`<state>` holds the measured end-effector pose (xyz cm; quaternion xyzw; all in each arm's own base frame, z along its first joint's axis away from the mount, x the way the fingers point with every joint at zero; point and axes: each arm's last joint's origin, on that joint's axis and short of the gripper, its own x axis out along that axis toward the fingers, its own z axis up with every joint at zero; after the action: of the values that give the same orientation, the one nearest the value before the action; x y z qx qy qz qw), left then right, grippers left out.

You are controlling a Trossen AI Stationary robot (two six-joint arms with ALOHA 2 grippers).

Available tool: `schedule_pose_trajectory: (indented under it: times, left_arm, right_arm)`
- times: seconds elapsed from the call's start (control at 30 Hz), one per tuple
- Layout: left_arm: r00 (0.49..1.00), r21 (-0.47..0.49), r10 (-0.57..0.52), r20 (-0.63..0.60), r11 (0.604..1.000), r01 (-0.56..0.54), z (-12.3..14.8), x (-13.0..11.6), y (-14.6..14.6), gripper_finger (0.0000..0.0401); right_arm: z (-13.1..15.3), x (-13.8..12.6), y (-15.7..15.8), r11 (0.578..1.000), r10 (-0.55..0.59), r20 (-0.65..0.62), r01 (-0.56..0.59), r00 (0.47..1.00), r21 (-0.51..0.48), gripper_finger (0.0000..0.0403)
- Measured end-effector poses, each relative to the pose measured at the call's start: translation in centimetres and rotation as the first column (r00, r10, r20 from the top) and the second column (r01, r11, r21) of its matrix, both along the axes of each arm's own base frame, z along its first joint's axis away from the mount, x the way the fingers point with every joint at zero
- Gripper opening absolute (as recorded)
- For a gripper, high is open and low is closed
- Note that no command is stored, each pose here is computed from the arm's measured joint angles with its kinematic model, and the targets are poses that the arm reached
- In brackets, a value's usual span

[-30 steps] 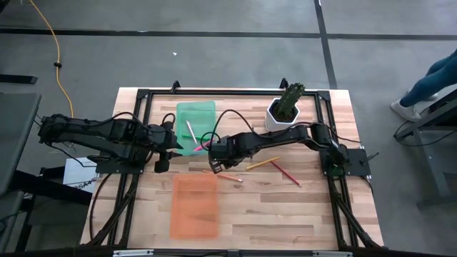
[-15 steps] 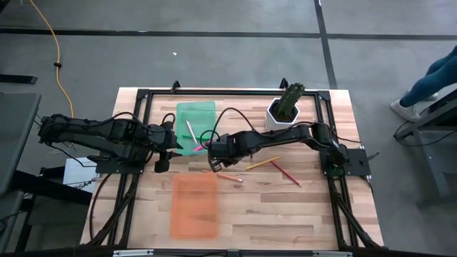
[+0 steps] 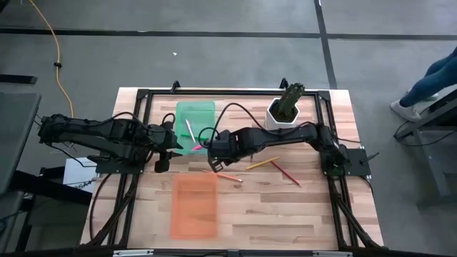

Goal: Sort pens & pencils
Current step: Put the yellow pen into the green bin

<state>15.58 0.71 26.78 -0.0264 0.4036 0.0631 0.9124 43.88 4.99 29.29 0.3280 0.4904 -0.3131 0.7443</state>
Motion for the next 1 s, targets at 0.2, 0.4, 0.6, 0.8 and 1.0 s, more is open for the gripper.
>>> schedule_pose_trajectory:
  times: [0.2, 0.4, 0.6, 0.8, 1.0]
  left_arm:
    - [1.0, -0.004, -0.005, 0.031, 1.0, 0.005, 0.2, 0.2, 0.0, 0.0119]
    - [0.985, -0.047, -0.036, 0.166, 0.998, 0.045, 1.2, 1.1, -0.2, 0.0119]
    - [0.961, -0.076, -0.021, 0.274, 0.996, 0.044, 2.0, 1.7, -0.2, 0.0119]
    - [0.935, -0.089, -0.005, 0.355, 0.995, 0.039, 2.7, 2.1, -0.2, 0.0119]
    - [0.907, -0.096, 0.035, 0.419, 0.995, 0.006, 3.3, 2.4, -0.1, 0.0119]
  right_arm:
    - [2.3, -0.3, 0.9, 0.998, 0.013, 0.061, -0.009, 0.998, -0.056, 0.0026]
    - [4.4, -0.7, 1.0, 0.994, 0.021, 0.107, -0.01, 0.994, -0.109, 0.0026]
    - [5.7, -1.3, 0.8, 0.989, 0.024, 0.131, -0.004, 0.991, -0.148, 0.0026]
    - [7.1, -2.0, 0.6, 0.981, 0.03, 0.168, 0.003, 0.985, -0.194, 0.0026]
    - [8.3, -2.5, 0.2, 0.971, 0.043, 0.215, 0.01, 0.976, -0.239, 0.0026]
